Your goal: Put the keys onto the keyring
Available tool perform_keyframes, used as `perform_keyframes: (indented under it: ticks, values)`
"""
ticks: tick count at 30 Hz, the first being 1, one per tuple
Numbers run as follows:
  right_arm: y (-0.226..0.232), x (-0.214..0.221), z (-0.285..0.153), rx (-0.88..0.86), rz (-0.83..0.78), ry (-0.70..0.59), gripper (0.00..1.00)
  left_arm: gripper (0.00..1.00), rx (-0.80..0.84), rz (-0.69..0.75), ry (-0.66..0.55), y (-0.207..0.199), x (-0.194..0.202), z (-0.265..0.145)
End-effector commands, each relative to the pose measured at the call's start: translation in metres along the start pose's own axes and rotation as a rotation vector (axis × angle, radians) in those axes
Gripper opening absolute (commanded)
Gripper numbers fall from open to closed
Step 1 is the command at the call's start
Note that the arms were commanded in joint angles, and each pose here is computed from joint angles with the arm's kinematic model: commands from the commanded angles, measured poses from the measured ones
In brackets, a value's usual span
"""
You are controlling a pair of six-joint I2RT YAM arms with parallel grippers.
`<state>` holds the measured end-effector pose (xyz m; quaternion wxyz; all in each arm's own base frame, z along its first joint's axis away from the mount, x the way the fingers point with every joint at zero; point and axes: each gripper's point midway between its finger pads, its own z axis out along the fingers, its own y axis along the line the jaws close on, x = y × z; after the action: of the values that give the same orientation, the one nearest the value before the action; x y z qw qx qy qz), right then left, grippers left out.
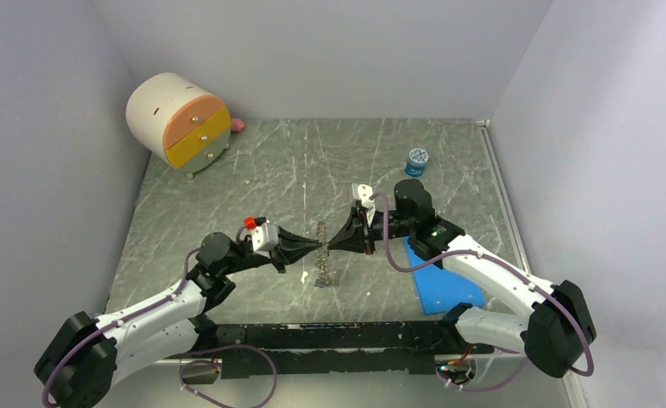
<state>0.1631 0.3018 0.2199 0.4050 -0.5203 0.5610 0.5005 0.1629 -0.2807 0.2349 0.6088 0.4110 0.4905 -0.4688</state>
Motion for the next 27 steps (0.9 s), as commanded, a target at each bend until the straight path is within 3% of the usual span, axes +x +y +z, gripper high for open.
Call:
perform_keyframes:
  ticks: [1, 3, 10, 15, 18, 20, 23, 27]
  values:
    - [-0.002, -0.019, 0.000, -0.003, -0.063, -0.041, 0.05, 0.03, 0.013, 0.059, -0.104, -0.002, -0.030, 0.001]
    - [-0.002, -0.017, 0.000, -0.004, -0.064, -0.034, 0.00, 0.03, 0.012, 0.059, -0.108, -0.002, -0.032, 0.000]
    - [0.000, -0.010, 0.000, -0.024, -0.053, -0.016, 0.00, 0.03, 0.015, 0.058, -0.104, -0.003, -0.032, 0.000]
    - [0.006, -0.023, -0.003, -0.023, -0.085, -0.056, 0.36, 0.02, 0.015, 0.056, -0.102, -0.002, -0.031, 0.000]
    - [0.009, -0.031, -0.004, -0.025, -0.102, -0.083, 0.46, 0.03, 0.019, 0.055, -0.100, -0.003, -0.031, 0.001]
    - [0.010, -0.035, -0.005, -0.029, -0.106, -0.091, 0.46, 0.03, 0.019, 0.056, -0.100, -0.003, -0.031, 0.001]
    - [0.011, -0.037, -0.003, -0.046, -0.097, -0.092, 0.37, 0.03, 0.019, 0.057, -0.098, -0.003, -0.031, 0.001]
    - [0.005, -0.029, 0.001, -0.052, -0.067, -0.063, 0.15, 0.03, 0.019, 0.056, -0.101, -0.002, -0.031, 0.001]
